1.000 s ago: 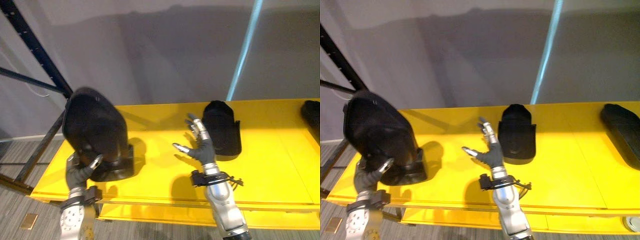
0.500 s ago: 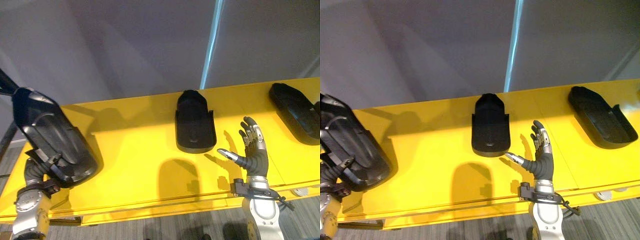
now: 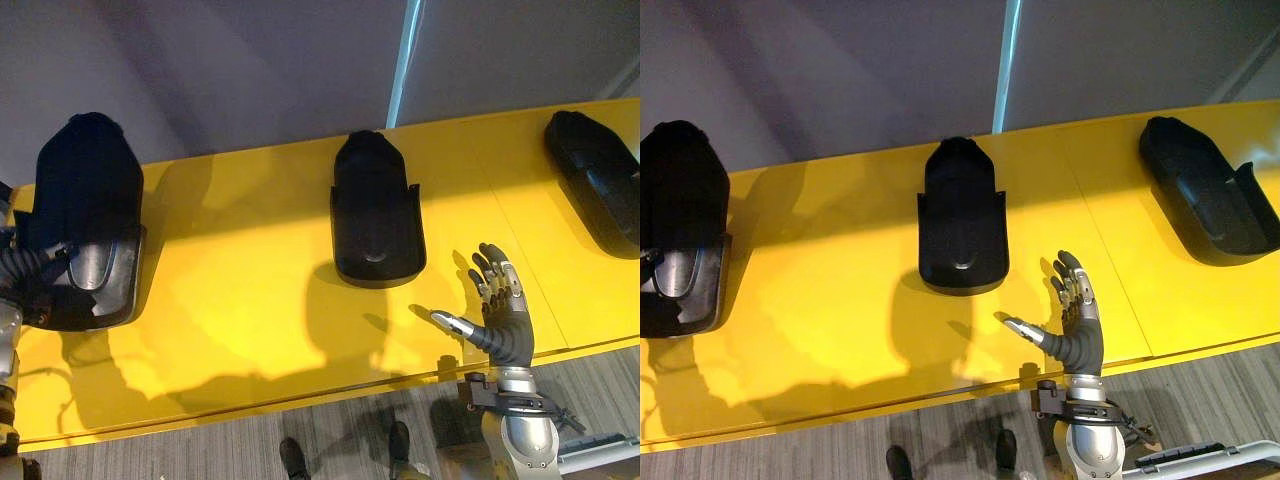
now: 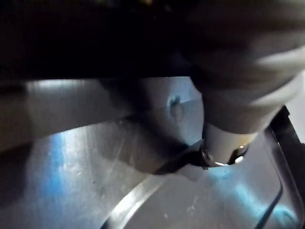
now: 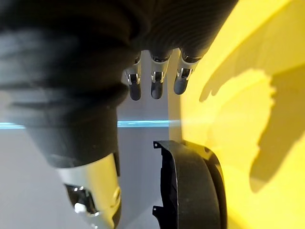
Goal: Walk over and take plastic housings, then place them on the shelf
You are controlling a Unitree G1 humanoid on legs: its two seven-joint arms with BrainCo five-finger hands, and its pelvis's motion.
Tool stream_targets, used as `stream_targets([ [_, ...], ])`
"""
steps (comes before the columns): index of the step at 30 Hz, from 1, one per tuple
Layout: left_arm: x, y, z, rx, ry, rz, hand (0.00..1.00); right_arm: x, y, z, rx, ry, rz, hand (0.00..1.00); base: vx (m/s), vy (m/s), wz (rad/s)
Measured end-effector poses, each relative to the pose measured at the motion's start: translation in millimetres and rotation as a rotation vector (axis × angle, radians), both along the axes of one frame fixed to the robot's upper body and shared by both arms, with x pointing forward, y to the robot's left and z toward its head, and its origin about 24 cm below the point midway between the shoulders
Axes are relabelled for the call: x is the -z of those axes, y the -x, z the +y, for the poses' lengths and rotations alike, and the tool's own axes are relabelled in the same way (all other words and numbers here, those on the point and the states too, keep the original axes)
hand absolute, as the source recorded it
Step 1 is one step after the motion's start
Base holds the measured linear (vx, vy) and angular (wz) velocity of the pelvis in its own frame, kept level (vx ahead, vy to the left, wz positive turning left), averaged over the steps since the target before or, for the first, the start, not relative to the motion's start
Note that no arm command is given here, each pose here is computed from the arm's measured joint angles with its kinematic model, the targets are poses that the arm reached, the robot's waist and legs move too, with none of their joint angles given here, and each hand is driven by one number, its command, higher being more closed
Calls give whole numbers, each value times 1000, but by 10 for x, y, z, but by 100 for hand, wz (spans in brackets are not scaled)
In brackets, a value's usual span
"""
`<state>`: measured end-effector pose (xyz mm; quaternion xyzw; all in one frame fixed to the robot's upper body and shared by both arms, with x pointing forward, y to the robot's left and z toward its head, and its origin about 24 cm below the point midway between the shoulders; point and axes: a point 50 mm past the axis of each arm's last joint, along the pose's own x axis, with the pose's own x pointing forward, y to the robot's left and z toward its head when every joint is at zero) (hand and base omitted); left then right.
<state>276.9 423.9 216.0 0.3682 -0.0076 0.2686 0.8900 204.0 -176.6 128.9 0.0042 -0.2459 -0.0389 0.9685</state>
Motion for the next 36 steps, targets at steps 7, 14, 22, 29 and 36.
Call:
stream_targets([
  [7,-38,46,107,-45,-56,74,0,50,22,102,-39,-54,15,0,19,-17,-11],
  [14,42,72,142,-57,-15,109,0,95,46,117,-47,-59,37,0,1,-3,-1],
  [22,441,11,-235,148,159,95,0,180,73,151,-66,-52,96,0,-28,3,2],
  [29,513,97,-322,183,358,-69,0,282,115,121,-47,-37,163,0,-31,11,13],
  [36,660,184,-358,172,410,-90,0,303,125,43,-11,-6,180,0,-5,14,8],
])
